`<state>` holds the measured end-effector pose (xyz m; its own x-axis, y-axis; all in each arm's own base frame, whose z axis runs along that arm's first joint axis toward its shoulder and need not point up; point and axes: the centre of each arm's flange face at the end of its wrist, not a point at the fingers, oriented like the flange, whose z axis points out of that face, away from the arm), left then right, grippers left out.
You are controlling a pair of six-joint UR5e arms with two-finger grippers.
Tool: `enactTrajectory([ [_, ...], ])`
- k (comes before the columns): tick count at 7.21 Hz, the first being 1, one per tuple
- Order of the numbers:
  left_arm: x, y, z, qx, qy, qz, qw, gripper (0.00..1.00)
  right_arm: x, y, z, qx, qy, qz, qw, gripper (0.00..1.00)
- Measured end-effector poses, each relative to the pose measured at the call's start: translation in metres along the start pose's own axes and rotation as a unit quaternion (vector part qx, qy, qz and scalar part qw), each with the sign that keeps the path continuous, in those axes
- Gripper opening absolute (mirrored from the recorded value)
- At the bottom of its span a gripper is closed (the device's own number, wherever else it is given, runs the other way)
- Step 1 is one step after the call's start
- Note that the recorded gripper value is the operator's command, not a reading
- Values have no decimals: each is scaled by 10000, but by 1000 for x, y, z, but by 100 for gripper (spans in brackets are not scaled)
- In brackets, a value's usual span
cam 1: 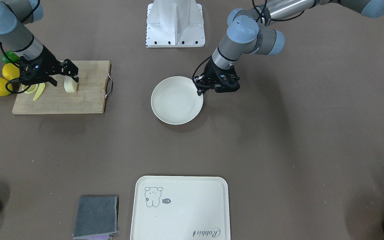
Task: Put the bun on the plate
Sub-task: 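Lower the right gripper onto the pale bun while the left gripper withdraws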
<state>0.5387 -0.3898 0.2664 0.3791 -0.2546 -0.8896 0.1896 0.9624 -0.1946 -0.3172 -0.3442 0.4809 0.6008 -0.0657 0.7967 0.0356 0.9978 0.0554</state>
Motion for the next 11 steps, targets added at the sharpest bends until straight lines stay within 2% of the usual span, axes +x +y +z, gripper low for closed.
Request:
enactTrajectory([
  [1,1,0,0,-3,9,3,10000,86,0,0,6,6,66,-4,10000,82],
  [2,2,0,-1,-1,25,7,10000,86,-1,1,9,-3,96,-16,10000,49],
  [3,2,-1,-2,7,45,8,10000,87,-1,2,11,-16,107,-25,9999,11],
  [4,3,-2,-3,17,56,4,10000,87,-2,3,11,-22,108,-30,9999,0],
  [7,3,-14,-12,103,97,-26,9999,87,-5,3,10,-28,75,-46,10000,0],
  [9,2,-41,-39,186,205,-87,9996,87,-13,-5,0,39,2,-33,10000,0],
  [10,-11,-66,-63,159,223,-150,9995,88,-42,-22,-8,83,-10,-3,10000,0],
  [11,-40,-90,-89,89,177,-72,9998,88,-101,-49,-19,75,69,60,9999,0],
])
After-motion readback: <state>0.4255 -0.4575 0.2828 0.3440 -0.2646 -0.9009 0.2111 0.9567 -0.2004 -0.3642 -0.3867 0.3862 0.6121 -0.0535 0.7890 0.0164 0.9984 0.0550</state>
